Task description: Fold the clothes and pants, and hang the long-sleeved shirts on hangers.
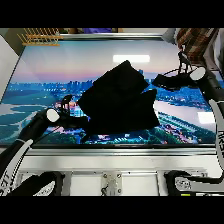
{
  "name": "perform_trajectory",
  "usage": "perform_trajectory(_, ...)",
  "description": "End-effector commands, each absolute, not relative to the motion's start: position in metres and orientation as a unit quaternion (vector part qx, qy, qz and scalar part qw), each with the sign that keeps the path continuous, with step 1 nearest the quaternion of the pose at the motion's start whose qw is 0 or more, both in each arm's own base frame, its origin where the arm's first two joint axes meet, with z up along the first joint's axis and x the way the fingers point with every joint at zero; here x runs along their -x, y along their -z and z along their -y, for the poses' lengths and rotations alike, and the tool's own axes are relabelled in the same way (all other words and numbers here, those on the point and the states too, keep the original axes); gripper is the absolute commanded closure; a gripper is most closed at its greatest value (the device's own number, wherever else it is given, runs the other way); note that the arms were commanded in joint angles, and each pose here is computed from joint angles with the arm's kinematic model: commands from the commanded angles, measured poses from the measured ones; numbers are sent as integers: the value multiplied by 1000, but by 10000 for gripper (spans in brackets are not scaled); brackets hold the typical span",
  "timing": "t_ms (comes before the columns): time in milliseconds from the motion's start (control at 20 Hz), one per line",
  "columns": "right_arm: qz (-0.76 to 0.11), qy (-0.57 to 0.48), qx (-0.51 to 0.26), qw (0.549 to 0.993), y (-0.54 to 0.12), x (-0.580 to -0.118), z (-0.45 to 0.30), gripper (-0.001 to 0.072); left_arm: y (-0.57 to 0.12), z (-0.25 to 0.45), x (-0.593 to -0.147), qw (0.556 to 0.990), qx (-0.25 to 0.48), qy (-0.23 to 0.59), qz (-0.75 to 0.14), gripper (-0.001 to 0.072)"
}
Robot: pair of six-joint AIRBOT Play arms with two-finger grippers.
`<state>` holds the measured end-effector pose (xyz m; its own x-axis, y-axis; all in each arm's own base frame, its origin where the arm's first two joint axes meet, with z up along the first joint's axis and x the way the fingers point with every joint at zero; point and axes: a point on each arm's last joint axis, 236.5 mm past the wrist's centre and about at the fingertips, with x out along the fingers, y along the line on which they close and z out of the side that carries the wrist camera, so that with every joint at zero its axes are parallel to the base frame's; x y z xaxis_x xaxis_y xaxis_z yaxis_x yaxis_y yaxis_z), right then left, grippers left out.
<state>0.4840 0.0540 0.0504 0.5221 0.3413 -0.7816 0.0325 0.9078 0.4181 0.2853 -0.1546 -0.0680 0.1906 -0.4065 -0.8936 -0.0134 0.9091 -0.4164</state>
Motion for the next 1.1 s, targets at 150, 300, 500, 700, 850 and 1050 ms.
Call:
perform_trajectory(150,-557,57,-188,807,-38,-370,19,194,66,174,-262,762,157,152,-609,691)
perform_trajectory(300,-577,156,-287,749,25,-289,33,192,67,172,-261,761,154,151,-611,691)
perform_trajectory(500,-563,171,-443,676,93,-243,-1,190,67,172,-261,761,154,151,-612,691)
perform_trajectory(700,-514,149,-492,687,112,-264,-20,191,68,172,-259,758,153,152,-615,691)
perform_trajectory(850,-494,139,-499,698,119,-285,-31,191,68,172,-257,756,153,152,-618,691)
perform_trajectory(1050,-478,114,-497,715,124,-304,-48,200,68,172,-258,757,153,152,-617,691)
